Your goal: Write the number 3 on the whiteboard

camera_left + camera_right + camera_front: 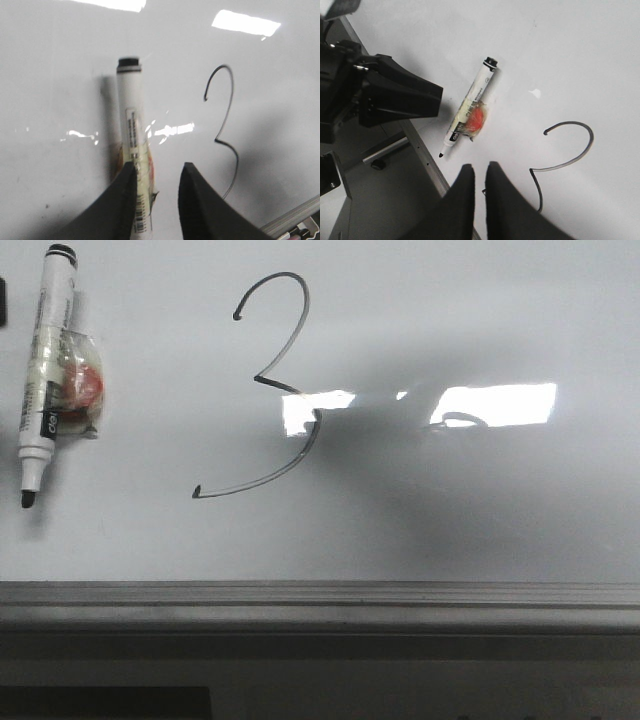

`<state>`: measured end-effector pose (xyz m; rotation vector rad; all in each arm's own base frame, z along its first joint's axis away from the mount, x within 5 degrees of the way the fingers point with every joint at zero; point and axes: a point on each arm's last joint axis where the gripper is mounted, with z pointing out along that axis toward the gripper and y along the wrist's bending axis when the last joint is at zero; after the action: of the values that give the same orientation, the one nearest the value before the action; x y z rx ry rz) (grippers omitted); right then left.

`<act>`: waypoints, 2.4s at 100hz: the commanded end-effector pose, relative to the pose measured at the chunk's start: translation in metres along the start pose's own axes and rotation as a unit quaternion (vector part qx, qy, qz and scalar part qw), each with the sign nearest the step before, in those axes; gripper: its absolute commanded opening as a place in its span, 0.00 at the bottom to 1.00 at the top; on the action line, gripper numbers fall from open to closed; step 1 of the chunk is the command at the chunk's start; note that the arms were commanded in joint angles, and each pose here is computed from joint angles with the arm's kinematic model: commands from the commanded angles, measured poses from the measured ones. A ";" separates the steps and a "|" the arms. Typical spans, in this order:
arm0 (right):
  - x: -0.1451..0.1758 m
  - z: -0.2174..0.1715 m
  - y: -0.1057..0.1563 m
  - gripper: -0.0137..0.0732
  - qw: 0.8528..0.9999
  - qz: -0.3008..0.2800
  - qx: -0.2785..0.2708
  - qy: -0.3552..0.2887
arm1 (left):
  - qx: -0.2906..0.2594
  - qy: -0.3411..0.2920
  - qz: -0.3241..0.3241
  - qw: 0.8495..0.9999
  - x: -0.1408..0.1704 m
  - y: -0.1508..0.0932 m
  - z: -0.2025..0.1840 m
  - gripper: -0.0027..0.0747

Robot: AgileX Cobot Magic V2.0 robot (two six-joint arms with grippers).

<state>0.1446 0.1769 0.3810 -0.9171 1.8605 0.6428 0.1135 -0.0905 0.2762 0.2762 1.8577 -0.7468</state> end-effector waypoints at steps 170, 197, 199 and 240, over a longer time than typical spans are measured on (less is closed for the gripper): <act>0.151 -0.124 0.005 0.08 0.947 -0.069 0.073 -0.307 | -0.008 -0.215 0.250 0.944 0.001 0.005 -0.081 0.01; 0.151 -0.124 0.005 0.08 0.947 -0.069 0.073 -0.307 | -0.106 -0.202 0.192 0.954 0.002 0.020 -0.081 0.01; 0.151 -0.124 0.005 0.08 0.947 -0.069 0.073 -0.307 | -0.112 -0.203 0.188 0.954 0.002 0.020 -0.082 0.01; 0.151 -0.124 0.005 0.08 0.947 -0.069 0.073 -0.307 | -0.277 -0.210 0.229 0.909 0.029 0.046 -0.091 0.01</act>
<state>0.0347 0.0410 0.2827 -0.6941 1.3435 0.6112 0.0605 -0.0060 0.2515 0.1956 1.5201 0.0459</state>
